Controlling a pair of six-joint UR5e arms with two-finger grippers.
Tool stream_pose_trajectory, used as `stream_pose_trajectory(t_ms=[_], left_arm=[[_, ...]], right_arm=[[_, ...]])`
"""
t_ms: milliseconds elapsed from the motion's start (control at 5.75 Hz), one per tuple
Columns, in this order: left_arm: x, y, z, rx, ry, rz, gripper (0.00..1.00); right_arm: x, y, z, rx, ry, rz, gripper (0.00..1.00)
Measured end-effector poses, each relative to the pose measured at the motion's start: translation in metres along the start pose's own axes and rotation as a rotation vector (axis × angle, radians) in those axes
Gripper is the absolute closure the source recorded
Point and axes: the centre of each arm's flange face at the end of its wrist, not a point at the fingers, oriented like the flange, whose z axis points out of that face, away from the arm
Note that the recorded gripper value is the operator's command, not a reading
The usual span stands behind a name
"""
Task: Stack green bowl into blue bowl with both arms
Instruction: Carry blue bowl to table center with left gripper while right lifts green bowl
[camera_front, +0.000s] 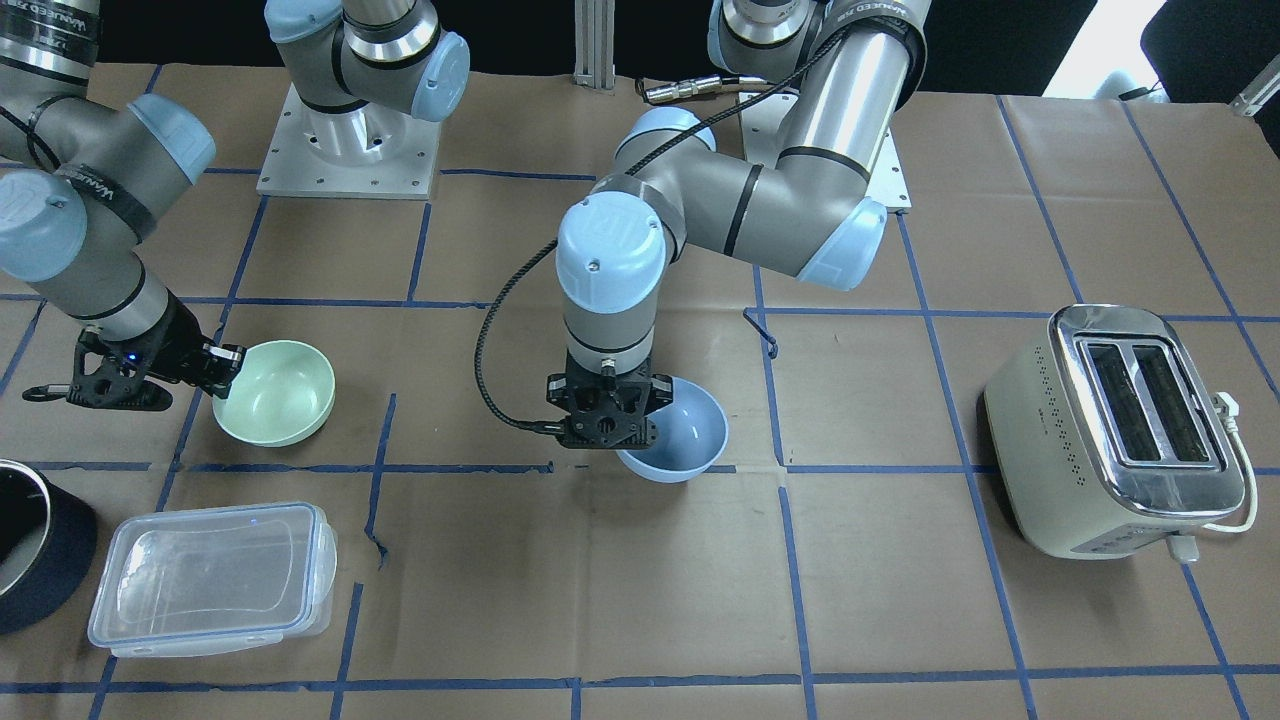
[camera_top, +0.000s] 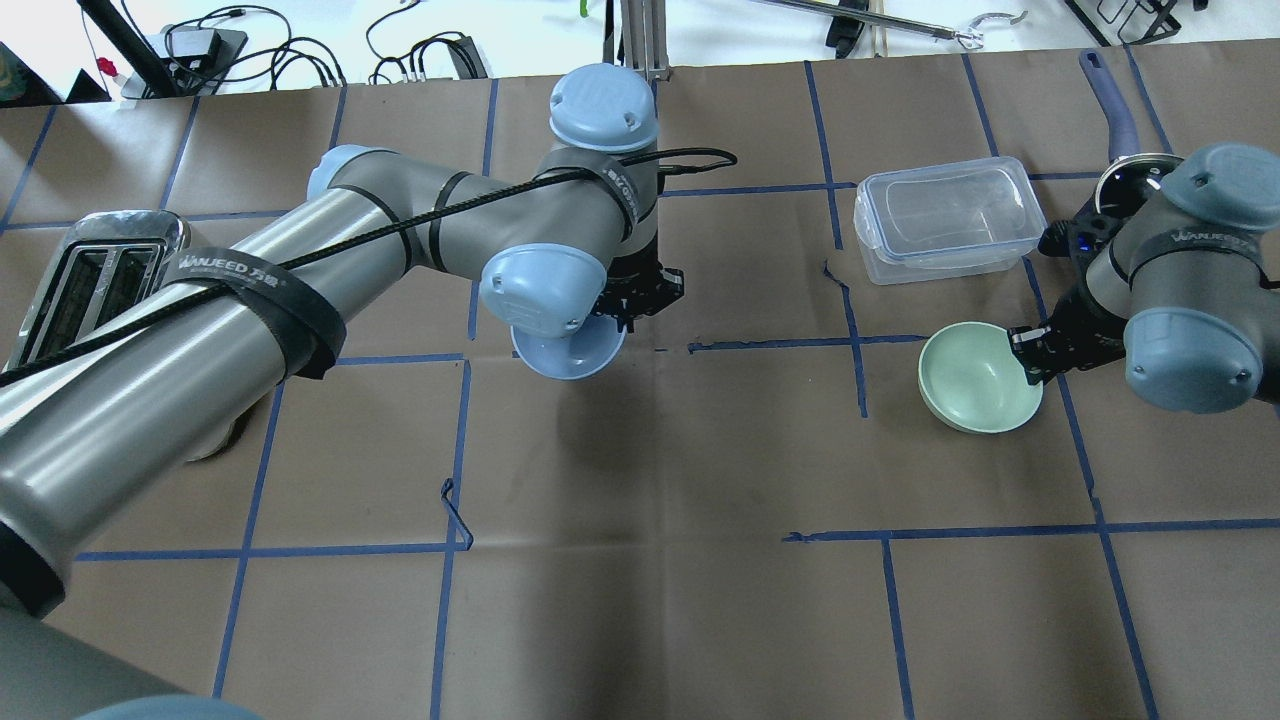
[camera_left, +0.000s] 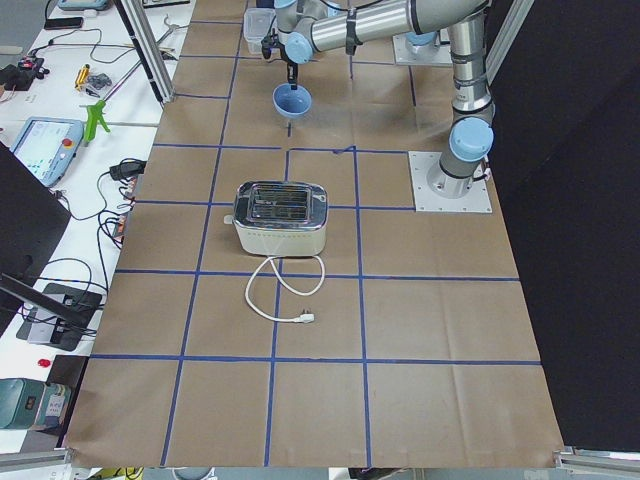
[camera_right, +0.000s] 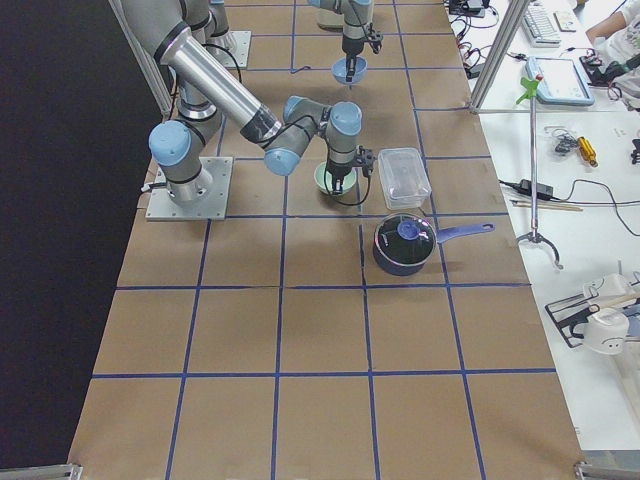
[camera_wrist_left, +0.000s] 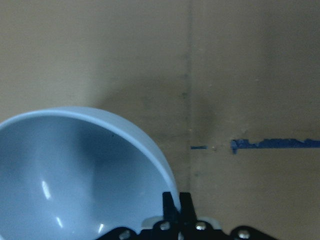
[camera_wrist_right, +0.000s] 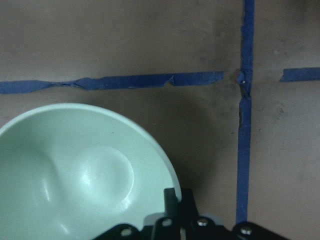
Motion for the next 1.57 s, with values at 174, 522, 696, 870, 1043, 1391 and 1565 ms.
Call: stream_pose_trajectory(t_ms=[174, 522, 696, 870, 1043, 1391, 1565], left_arm=[[0.024, 0.006, 0.002, 0.006, 0.003, 0.001, 0.96], [0.053, 0.007, 0.027, 0.045, 0.018, 0.029, 0.77], [0.062, 0.008, 0.043, 0.086, 0.007, 0.051, 0.02], [0.065, 0.011, 0.049, 0.105, -0.013, 0.060, 0.01], [0.064, 0.012, 0.036, 0.119, -0.010, 0.060, 0.01], [0.052, 0.022, -0.022, 0.120, 0.012, 0.053, 0.01], [0.029, 0.027, -0.061, 0.109, 0.009, 0.051, 0.03]], right_arm=[[0.003, -0.010, -0.022, 0.005, 0.000, -0.001, 0.94], [0.010, -0.030, -0.084, -0.047, -0.024, 0.001, 0.94], [0.011, -0.033, -0.120, -0.068, -0.032, 0.002, 0.94], [0.009, -0.035, -0.152, -0.077, -0.034, 0.008, 0.94], [0.001, -0.038, -0.178, -0.077, -0.032, 0.010, 0.94], [-0.035, -0.043, -0.206, -0.071, -0.022, 0.017, 0.94], [-0.055, -0.043, -0.210, -0.069, -0.018, 0.030, 0.94]])
